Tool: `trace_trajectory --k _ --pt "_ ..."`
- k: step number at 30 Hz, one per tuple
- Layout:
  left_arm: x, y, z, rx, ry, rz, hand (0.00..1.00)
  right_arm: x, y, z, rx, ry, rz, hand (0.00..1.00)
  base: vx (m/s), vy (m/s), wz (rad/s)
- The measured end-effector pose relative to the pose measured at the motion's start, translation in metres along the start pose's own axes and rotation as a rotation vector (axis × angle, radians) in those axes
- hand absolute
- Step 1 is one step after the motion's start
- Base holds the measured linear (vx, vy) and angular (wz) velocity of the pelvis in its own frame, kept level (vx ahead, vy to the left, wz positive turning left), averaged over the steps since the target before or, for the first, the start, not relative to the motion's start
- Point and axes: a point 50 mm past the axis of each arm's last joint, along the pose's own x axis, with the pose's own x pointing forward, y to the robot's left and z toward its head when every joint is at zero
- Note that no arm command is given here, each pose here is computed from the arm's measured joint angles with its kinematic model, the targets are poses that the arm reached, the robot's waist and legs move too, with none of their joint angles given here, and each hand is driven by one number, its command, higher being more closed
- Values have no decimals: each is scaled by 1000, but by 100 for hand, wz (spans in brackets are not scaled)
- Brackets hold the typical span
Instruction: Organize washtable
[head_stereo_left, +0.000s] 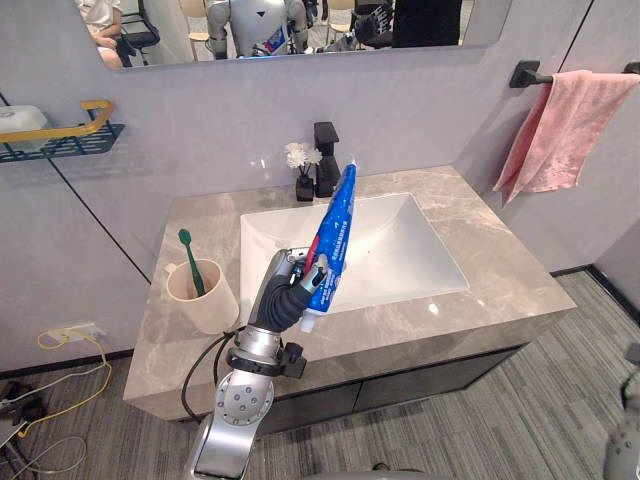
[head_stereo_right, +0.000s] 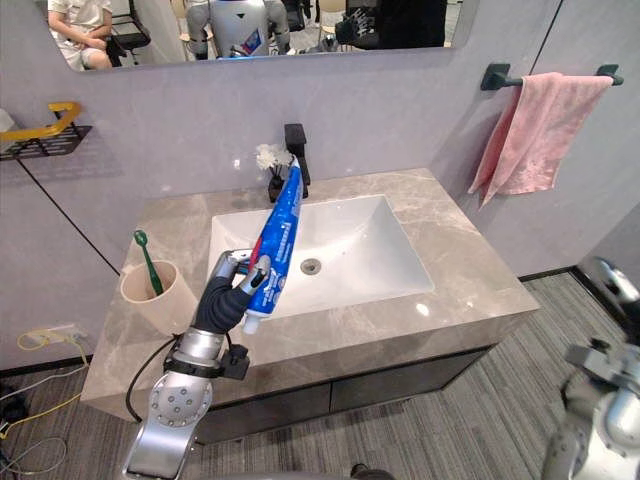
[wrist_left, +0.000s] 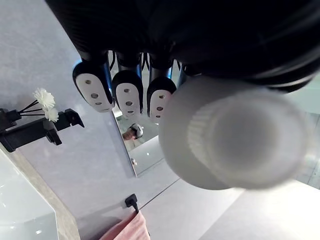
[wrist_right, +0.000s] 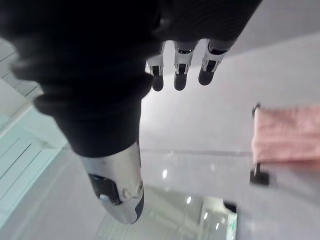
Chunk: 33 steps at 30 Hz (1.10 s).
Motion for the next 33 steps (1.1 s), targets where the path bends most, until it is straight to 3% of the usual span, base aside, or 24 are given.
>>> trace_trajectory --k 10,25,33 --pt "11 -10 11 -36 -82 -58 100 -15 74 -35 334 200 279 0 -1 6 17" --pt "16 -44 6 -89 -73 -183 100 -30 148 -43 848 328 410 0 -7 -1 2" --pt "17 -51 8 -104 -78 -196 100 -36 167 -50 945 399 432 0 -3 -2 1"
